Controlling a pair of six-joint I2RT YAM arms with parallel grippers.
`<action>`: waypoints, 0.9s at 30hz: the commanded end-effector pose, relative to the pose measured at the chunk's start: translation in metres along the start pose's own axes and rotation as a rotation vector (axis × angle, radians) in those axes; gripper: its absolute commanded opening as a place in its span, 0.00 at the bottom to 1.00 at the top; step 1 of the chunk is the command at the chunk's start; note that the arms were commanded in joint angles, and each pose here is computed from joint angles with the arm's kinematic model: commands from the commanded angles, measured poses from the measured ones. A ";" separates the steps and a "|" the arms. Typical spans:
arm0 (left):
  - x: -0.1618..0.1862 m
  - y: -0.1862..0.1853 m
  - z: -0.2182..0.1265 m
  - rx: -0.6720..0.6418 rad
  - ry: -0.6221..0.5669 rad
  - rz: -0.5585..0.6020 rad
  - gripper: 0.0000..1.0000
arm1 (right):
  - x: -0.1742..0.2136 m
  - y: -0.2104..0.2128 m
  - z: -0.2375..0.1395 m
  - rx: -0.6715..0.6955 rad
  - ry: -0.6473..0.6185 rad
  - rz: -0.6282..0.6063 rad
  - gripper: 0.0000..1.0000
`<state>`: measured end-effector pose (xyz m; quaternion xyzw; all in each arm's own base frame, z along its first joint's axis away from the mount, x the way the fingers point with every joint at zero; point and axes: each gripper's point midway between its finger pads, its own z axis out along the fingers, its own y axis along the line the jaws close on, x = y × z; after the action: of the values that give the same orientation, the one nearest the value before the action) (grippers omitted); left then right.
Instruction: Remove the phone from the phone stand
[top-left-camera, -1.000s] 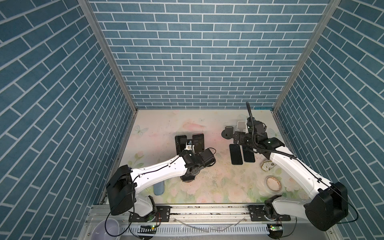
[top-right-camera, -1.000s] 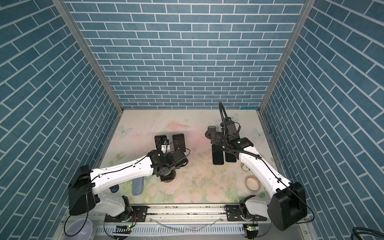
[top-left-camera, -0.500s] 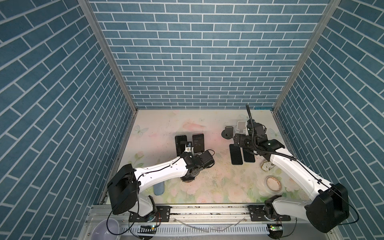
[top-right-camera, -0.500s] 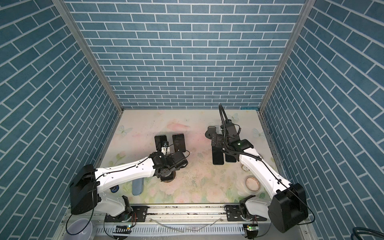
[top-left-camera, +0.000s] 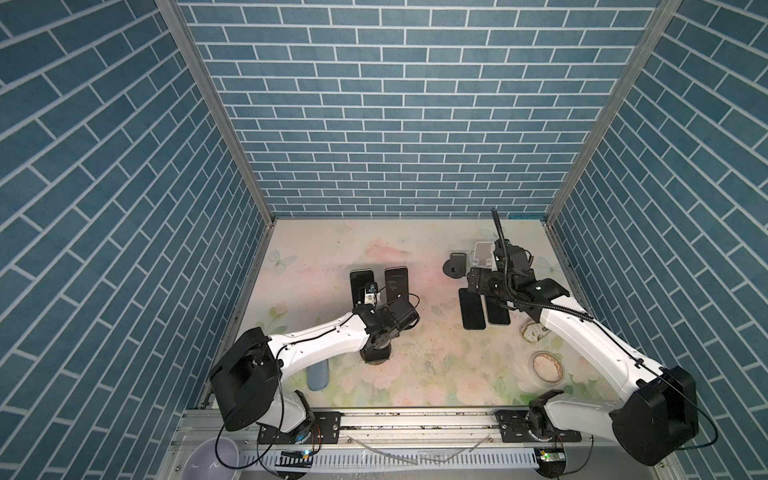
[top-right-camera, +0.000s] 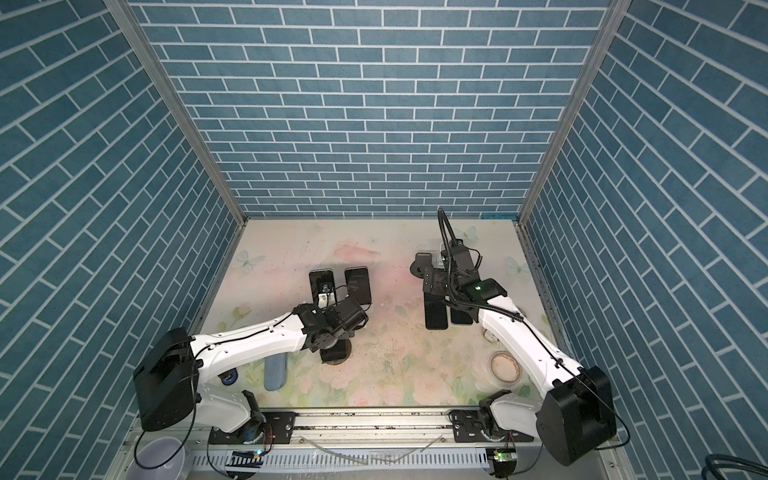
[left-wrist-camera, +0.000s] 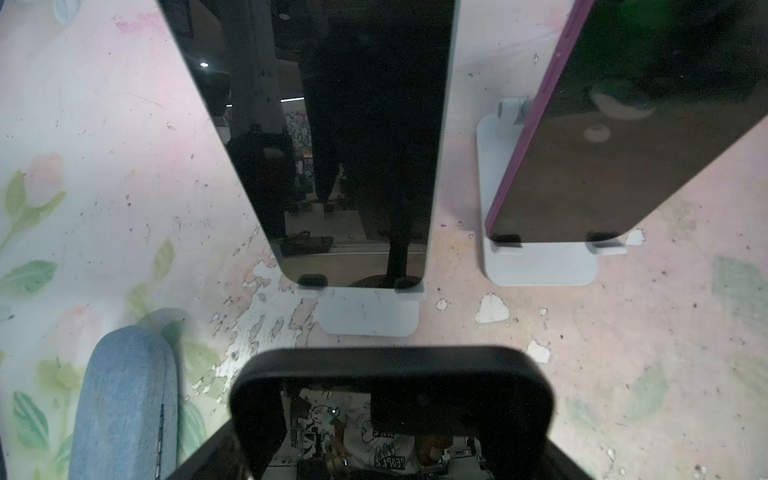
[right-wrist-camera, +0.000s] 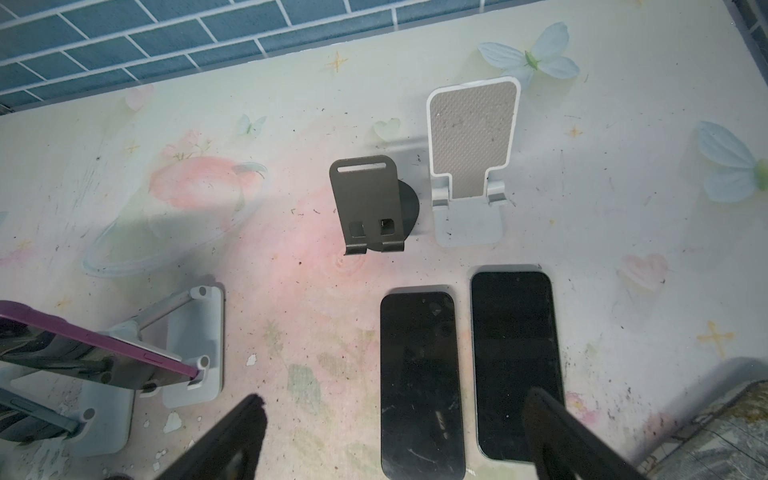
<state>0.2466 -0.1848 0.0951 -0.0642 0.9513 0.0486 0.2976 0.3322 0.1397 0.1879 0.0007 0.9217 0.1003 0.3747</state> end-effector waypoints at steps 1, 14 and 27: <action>-0.003 -0.005 0.004 0.000 -0.001 0.020 0.87 | 0.002 -0.006 -0.002 0.029 0.007 0.022 0.97; -0.003 -0.003 0.002 -0.019 0.011 0.036 0.55 | 0.006 -0.006 0.002 0.032 0.023 0.040 0.97; -0.041 -0.007 -0.042 0.046 -0.055 0.086 0.48 | 0.009 -0.007 0.000 0.027 0.020 0.064 0.97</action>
<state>0.2536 -0.1960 0.1264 -0.0289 0.9515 0.0417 0.3034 0.3317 0.1390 0.1860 0.0141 0.9231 0.1029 0.3702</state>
